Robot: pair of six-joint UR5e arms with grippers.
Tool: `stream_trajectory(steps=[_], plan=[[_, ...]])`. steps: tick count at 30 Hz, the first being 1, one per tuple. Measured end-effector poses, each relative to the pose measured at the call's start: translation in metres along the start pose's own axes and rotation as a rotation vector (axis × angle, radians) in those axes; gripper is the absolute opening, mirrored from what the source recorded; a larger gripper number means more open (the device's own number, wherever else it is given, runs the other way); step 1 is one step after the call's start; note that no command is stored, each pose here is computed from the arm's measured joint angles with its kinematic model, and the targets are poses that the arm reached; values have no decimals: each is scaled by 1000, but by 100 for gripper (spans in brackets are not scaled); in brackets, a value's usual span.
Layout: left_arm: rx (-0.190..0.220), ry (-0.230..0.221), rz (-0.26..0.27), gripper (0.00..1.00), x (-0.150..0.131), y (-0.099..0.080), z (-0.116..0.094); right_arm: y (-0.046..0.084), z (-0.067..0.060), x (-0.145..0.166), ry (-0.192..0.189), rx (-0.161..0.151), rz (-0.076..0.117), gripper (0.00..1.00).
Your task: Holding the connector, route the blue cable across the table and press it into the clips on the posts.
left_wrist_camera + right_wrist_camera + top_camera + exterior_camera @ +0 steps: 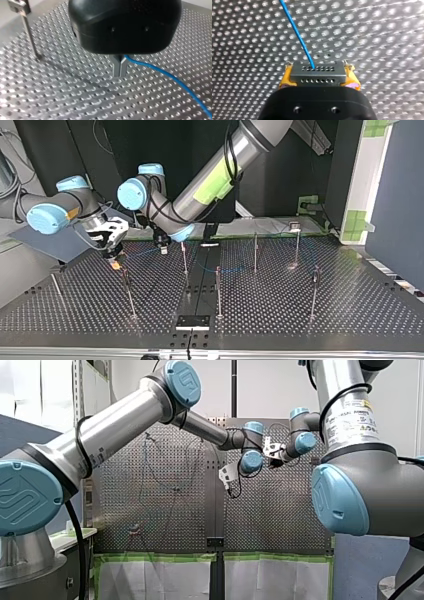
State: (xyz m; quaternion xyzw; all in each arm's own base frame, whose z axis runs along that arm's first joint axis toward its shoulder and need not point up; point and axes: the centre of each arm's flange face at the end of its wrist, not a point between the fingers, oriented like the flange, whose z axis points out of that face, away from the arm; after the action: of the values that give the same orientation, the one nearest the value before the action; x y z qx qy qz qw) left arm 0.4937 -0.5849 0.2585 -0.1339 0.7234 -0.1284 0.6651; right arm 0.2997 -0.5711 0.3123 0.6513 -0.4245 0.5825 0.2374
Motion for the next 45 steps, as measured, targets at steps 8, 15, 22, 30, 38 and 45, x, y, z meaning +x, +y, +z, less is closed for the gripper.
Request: stream_trajectory(steps=[8, 15, 22, 30, 38, 45], plan=[[30, -10, 45, 0, -21, -5, -24, -9, -23, 35, 19, -1, 18, 0], [62, -32, 62, 0, -47, -18, -45, -16, -43, 70, 56, -2, 15, 0], [131, -96, 21, 0, -94, -43, -63, -25, -68, 108, 107, -2, 3, 0], [201, -137, -29, 0, -144, -58, -72, -33, -83, 126, 139, 16, -10, 0], [219, -127, -23, 0, -144, -50, -55, -28, -73, 113, 114, 18, -2, 0], [229, -105, -2, 0, -125, -39, -31, -24, -65, 103, 98, 29, 2, 0]])
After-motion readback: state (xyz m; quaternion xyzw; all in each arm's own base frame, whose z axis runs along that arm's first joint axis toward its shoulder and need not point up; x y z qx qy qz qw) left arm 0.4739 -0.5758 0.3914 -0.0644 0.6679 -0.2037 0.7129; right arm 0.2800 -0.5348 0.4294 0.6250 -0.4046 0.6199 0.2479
